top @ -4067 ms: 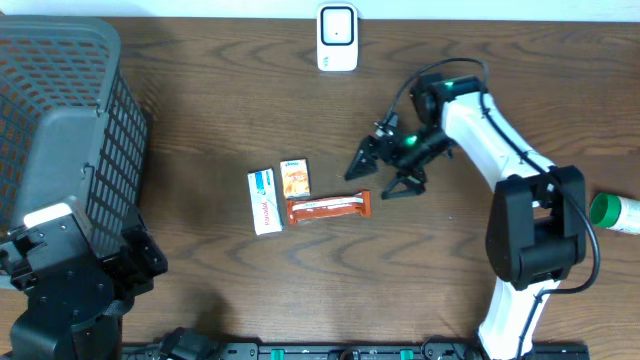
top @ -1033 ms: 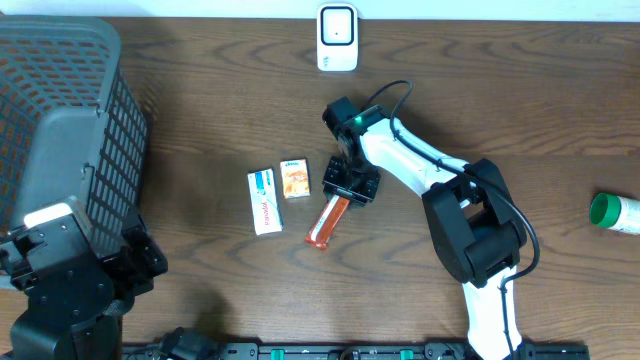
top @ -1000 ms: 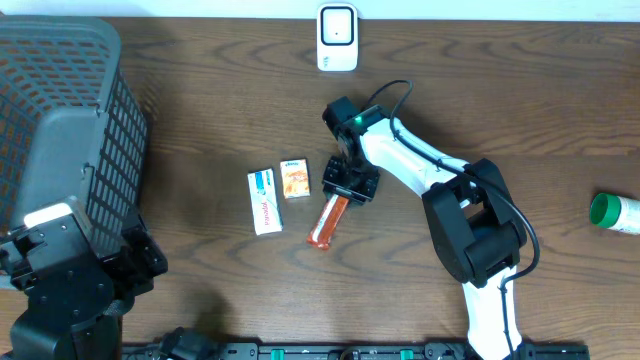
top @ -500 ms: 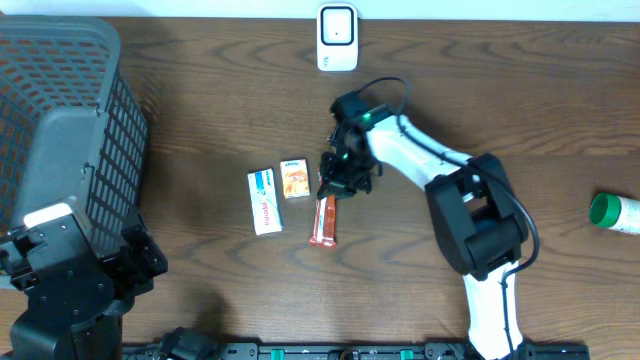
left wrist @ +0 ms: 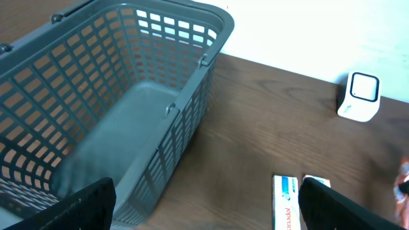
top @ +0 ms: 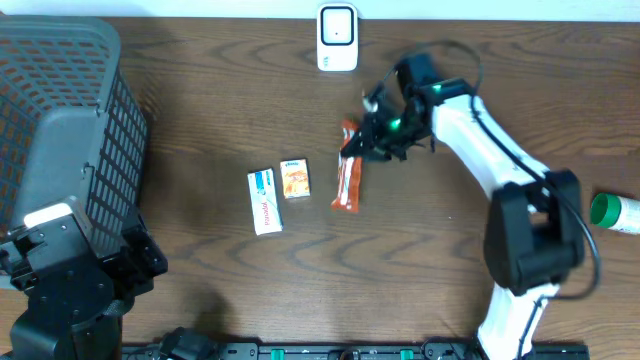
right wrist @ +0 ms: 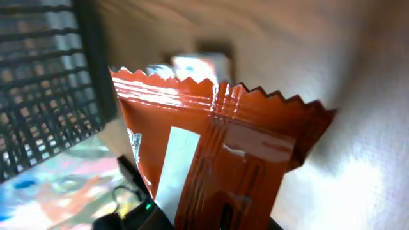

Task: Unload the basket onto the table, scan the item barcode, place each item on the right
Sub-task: 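Lift the bar upright and carry it to the white scanner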

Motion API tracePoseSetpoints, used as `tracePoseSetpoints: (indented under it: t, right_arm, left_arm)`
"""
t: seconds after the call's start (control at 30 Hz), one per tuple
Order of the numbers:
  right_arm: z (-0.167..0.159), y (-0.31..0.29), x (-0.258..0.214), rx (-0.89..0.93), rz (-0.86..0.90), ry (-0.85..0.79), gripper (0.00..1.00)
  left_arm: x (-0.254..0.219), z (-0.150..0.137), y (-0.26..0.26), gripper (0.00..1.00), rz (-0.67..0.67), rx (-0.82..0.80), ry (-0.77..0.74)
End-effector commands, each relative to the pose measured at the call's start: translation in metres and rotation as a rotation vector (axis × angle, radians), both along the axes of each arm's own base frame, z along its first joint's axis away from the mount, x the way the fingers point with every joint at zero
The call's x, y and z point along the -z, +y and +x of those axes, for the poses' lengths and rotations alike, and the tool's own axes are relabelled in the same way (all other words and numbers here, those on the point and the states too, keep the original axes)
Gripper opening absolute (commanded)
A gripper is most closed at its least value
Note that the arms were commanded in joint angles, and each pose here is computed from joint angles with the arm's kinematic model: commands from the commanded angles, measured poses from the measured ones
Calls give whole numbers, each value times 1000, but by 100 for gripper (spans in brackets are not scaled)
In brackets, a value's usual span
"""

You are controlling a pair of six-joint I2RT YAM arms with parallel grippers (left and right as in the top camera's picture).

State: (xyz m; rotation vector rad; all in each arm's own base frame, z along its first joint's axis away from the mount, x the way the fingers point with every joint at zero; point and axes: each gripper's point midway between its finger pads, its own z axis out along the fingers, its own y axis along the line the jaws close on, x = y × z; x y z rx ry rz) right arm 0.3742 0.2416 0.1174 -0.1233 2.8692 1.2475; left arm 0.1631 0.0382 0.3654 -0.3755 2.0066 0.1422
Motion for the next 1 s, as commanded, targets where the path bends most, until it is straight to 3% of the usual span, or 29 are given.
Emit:
tracePoseSetpoints:
  t: [0.0,0.1,0.2,0.3,0.5,0.6,0.97]
  right_arm:
    - [13,-3,-35,-61,-25,-248,16]
    - [38,-14,-49,-8,-127,-414,17]
    - [62,-25,-55,52,-219,-525,2]
    - [67,-16,-63,25,-171,-576,6]
    - [65,16,-95,-154,31,-765,11]
    - [59,30,-113,-238,141,-855,1]
    - [35,53,-142,-575,702,-1086,1]
  left_arm:
    - [-4,-1,3,91,-6,-14,-17]
    - [-4,-1,3,92,-6,-14,-17]
    - [-4,-1,3,92,-6,-14,-17]
    - [-4,-1,3,91,-6,-14,-17]
    - [-4,-1,3,92,-6,-14,-17]
    - [-4,-1,3,91,-6,-14,-17]
    - [-4,-1,3,91,-6,-14,-17]
